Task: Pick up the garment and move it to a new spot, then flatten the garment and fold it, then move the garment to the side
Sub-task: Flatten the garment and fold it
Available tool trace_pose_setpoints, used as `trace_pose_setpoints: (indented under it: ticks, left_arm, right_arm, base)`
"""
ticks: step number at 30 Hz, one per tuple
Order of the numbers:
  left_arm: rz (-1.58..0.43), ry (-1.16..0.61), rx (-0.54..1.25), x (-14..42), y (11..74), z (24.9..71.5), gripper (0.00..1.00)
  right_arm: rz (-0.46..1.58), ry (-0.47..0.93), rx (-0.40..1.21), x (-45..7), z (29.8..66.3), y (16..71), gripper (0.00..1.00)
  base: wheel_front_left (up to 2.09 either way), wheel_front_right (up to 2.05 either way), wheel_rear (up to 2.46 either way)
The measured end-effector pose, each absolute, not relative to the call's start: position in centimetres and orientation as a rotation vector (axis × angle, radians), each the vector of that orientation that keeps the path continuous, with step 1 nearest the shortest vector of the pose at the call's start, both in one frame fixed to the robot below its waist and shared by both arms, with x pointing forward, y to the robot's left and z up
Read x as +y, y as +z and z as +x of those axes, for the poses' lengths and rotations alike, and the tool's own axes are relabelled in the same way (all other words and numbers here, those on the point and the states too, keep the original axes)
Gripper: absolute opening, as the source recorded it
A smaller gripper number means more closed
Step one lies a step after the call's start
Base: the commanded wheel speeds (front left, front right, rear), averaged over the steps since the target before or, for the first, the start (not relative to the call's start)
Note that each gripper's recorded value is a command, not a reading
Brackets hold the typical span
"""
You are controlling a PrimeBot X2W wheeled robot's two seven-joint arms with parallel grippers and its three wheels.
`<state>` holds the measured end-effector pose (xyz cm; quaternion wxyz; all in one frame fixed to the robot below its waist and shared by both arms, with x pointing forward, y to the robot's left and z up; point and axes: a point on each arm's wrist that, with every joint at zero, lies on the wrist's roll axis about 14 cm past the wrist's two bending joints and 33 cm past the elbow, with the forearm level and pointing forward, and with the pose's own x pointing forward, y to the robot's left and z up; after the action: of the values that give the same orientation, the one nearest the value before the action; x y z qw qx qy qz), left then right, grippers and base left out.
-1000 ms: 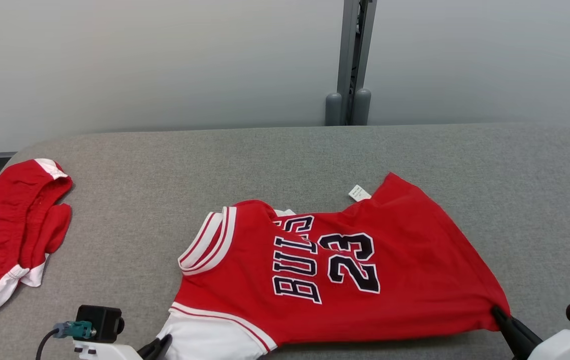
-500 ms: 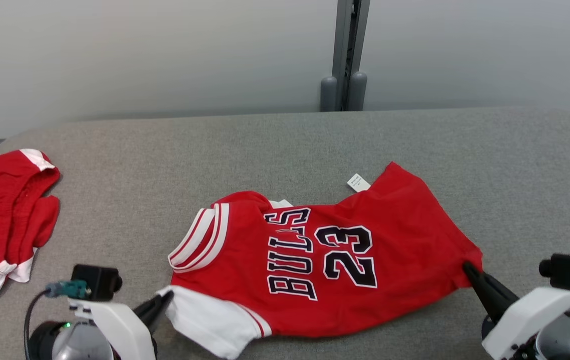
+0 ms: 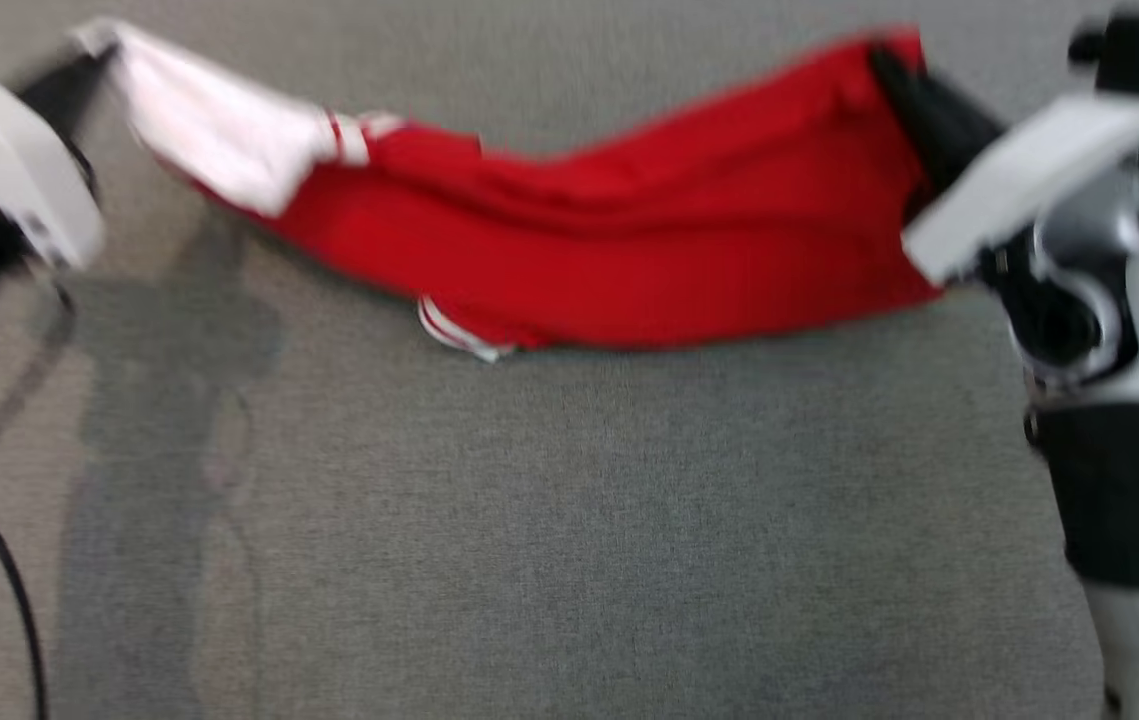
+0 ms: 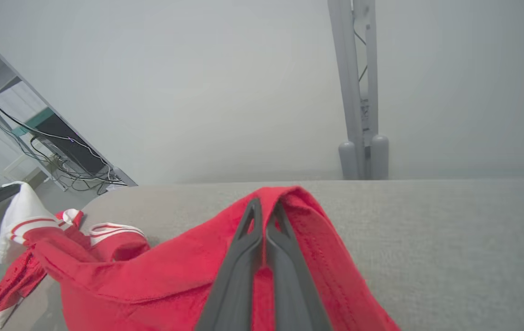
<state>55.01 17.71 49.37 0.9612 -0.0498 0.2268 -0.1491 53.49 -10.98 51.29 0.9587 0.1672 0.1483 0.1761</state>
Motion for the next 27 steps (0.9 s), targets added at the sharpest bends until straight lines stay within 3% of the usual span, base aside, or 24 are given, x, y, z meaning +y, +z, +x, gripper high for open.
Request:
trace_pose_setpoints:
  ticks: [5, 12, 13, 18, 22, 27]
  left_arm:
    - [-0.048, -0.294, 0.365, 18.6, 51.5, 63.3, 0.00]
    - [0.001, -0.309, 0.136, 17.3, 54.2, 72.5, 0.00]
    - [-0.012, -0.310, 0.055, 16.9, 55.2, 74.2, 0.00]
    - [-0.050, -0.317, -0.190, 15.9, 60.1, 76.2, 0.00]
    - [-0.066, -0.343, -0.319, 15.2, 63.3, 75.8, 0.00]
    - [0.037, -0.376, -0.002, 14.9, 55.2, 74.9, 0.00]
  right_arm:
    - [0.361, 0.407, 0.155, -8.6, 61.4, 54.7, 0.00]
    - [0.414, 0.365, -0.149, -10.1, 69.9, 60.4, 0.00]
    - [0.428, 0.330, -0.258, -11.3, 71.3, 62.3, 0.00]
    - [0.441, 0.270, -0.519, -13.7, 72.2, 68.4, 0.00]
    - [0.428, 0.268, -0.609, -13.7, 71.8, 70.9, 0.00]
    - [0.393, 0.239, -0.412, -13.7, 72.4, 63.9, 0.00]
  base:
    - [0.00, 0.00, 0.00]
    - [0.00, 0.00, 0.00]
    - [0.00, 0.00, 0.00]
    - [0.00, 0.00, 0.00]
    - [0.00, 0.00, 0.00]
    - [0.00, 0.00, 0.00]
